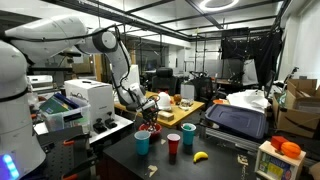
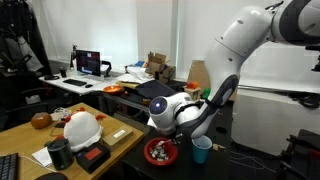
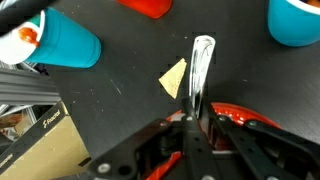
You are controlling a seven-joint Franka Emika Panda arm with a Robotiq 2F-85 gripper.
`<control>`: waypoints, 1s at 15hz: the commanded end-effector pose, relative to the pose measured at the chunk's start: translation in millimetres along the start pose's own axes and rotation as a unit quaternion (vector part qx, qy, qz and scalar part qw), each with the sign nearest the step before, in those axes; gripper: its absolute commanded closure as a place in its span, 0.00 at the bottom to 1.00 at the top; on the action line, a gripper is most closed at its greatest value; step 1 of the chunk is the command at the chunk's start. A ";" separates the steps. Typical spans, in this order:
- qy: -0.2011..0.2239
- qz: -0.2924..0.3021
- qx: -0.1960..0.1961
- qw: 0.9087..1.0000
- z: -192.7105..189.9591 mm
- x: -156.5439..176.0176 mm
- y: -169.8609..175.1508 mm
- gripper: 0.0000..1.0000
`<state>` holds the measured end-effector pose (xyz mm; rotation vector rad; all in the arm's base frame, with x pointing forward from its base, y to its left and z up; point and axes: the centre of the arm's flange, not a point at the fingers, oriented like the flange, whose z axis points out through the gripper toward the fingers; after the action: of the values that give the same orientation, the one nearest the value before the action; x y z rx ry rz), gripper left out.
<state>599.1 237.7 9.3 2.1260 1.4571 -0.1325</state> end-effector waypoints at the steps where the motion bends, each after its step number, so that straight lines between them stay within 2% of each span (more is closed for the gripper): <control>1: -0.010 -0.025 -0.018 0.999 2.4 -13.6 -2.2 0.97; 9: -0.017 -0.104 -0.016 0.994 2.9 -23.9 -1.3 0.97; 15: 0.002 -0.163 0.020 0.986 -9.0 -23.5 -3.2 0.97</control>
<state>593.8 225.6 5.5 1.9245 1.7432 -0.2293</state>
